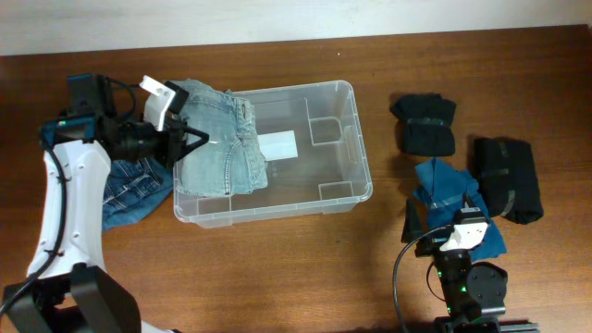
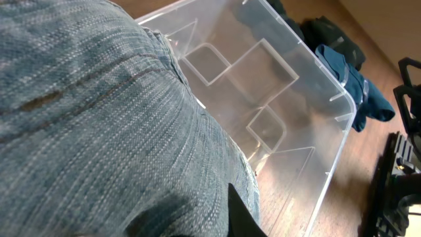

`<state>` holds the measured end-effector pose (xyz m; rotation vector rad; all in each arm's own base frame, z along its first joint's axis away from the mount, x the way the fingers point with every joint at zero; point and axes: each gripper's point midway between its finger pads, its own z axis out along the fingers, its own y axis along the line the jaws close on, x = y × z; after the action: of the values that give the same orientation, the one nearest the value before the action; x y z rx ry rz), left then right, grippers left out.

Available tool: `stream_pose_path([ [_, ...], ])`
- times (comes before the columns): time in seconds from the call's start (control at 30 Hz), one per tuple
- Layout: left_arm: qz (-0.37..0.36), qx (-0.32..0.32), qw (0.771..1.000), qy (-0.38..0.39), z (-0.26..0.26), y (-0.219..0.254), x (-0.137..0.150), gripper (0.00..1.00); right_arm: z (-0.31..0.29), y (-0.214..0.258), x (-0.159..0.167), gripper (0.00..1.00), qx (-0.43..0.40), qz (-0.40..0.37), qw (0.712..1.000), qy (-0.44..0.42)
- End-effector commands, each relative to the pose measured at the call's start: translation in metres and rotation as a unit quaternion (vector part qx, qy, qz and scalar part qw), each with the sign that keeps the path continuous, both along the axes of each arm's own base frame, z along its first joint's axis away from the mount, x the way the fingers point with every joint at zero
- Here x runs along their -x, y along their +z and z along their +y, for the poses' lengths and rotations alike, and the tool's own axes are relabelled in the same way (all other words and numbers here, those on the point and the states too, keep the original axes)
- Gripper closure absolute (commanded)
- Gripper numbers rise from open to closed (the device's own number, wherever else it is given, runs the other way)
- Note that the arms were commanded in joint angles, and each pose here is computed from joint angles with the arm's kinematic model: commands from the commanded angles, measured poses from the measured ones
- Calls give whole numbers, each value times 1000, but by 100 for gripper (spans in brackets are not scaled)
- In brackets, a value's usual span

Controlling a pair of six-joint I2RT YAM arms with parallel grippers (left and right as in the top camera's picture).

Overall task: Pack container
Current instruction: 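Lower the light-blue jeans into the container's left side and release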

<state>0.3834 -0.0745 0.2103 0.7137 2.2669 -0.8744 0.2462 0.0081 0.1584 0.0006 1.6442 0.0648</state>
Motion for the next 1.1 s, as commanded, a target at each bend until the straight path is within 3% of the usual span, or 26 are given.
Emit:
stream_pose_path([
  [0.0,-27,7,999,-35,-22,15,-1,99,-3,-3,0,2,4,2,1000,-6],
  [0.23,42,-77,995,54,-14,-12,-10,99,-3,-3,0,2,4,2,1000,-6],
  [0.53,70,-51,984,156,-4,-7,-33,99,-3,-3,0,2,4,2,1000,-6],
  [1.07,41,-64,992,103,-43,-4,-30,99,-3,-3,0,2,4,2,1000,-6],
])
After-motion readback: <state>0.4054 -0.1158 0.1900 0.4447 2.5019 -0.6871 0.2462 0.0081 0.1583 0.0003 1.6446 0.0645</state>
